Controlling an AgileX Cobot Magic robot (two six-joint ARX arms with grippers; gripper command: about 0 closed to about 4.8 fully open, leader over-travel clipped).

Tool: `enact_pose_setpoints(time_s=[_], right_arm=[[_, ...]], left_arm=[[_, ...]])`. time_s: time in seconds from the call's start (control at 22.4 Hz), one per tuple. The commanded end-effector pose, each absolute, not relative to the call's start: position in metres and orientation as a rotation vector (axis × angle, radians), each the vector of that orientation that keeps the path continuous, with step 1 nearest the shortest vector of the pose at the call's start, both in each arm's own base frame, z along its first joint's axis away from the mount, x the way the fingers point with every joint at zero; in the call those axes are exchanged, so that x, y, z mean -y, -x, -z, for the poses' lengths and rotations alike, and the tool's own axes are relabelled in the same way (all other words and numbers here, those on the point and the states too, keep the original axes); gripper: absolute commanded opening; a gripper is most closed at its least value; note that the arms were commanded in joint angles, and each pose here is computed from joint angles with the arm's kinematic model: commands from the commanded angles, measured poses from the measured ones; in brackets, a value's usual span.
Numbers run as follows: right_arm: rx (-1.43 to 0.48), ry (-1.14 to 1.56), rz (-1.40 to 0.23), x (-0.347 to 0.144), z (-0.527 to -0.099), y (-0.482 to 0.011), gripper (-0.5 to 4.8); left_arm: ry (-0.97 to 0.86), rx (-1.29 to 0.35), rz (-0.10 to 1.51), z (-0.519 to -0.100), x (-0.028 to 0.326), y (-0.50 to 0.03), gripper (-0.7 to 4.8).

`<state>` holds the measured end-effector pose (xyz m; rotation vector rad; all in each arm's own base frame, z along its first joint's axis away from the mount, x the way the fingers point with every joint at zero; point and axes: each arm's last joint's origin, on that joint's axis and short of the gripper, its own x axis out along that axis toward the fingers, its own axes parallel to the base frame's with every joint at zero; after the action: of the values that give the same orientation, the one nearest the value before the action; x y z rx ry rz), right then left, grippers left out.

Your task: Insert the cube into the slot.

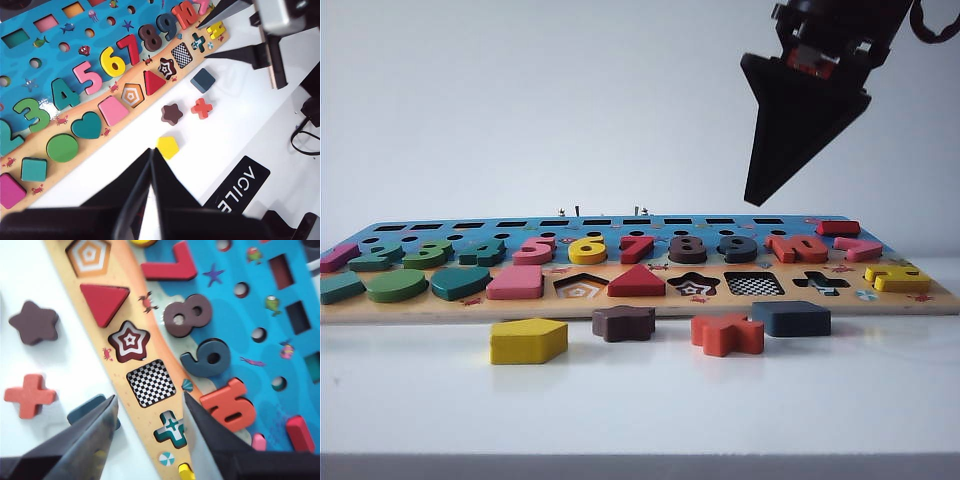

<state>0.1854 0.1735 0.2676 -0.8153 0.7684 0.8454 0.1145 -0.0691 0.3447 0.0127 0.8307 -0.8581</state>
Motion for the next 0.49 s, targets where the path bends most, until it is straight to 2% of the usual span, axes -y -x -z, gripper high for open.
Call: enact_pose_setpoints(time_s=[0.04, 0.18, 0.49], right_arm=[[-0.777, 0.586, -0.757, -0.165, -0.285, -0.175, 2.25], [-0.702, 0.463, -0.728, -0.153, -0.306, -0.163, 2.24], [-0.668, 0.301, -0.681, -0.138, -0.316, -0.148, 2.24]], left_arm=[[-0.009, -0.808, 0.865, -0.348, 0.069, -0.115, 0.17], [-0.009, -0.806, 0.865, -0.348, 0.069, -0.115, 0.17], [-0.009, -0.806, 0.865, -0.348, 0.069, -0.115, 0.17]])
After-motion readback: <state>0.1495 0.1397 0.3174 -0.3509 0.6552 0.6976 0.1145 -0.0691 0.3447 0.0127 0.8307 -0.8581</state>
